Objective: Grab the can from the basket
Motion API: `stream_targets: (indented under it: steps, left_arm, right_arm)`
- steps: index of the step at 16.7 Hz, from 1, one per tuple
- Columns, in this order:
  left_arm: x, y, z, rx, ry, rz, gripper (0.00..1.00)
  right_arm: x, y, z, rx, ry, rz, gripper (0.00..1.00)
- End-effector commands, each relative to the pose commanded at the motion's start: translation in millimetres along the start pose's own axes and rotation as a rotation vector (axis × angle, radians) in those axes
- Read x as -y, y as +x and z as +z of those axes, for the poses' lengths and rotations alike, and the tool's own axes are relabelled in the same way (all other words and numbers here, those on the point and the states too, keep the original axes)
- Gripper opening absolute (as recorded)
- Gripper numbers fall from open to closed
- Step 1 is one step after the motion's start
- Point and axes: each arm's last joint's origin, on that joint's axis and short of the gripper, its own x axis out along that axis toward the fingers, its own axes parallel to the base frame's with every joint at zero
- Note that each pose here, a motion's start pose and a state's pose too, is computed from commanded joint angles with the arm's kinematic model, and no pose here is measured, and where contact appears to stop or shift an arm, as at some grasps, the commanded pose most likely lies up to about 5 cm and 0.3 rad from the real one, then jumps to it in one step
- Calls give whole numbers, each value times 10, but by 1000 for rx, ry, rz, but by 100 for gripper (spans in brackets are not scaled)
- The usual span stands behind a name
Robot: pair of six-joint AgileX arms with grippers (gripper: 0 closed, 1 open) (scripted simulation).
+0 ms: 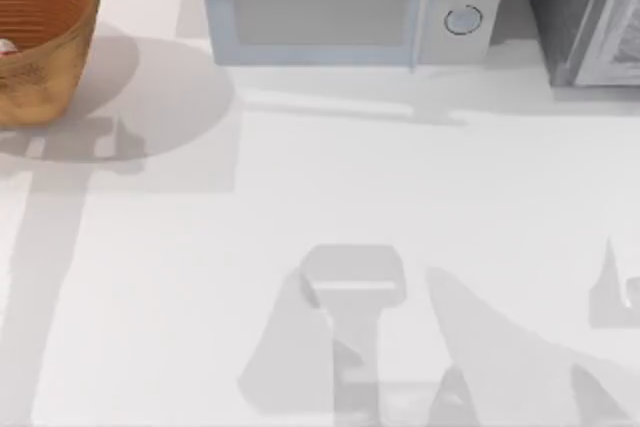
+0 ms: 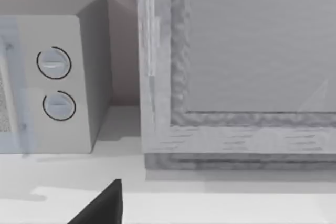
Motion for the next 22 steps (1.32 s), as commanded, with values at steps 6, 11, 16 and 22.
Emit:
stream_targets:
  steps: [6, 11, 16, 22]
  left_arm:
    - [-223, 1726, 238, -543, -45, -4, 100]
    - [-506, 2887, -189, -863, -60, -10, 100]
    - [-745, 3343, -398, -975, -38, -20, 100]
    - [-861, 3364, -300, -968, -3, -25, 100]
  right_arm:
    - [0, 0, 0, 0, 0, 0, 100]
    - [0, 0, 0, 0, 0, 0, 100]
    - [0, 0, 0, 0, 0, 0, 100]
    - [0, 0, 0, 0, 0, 0, 100]
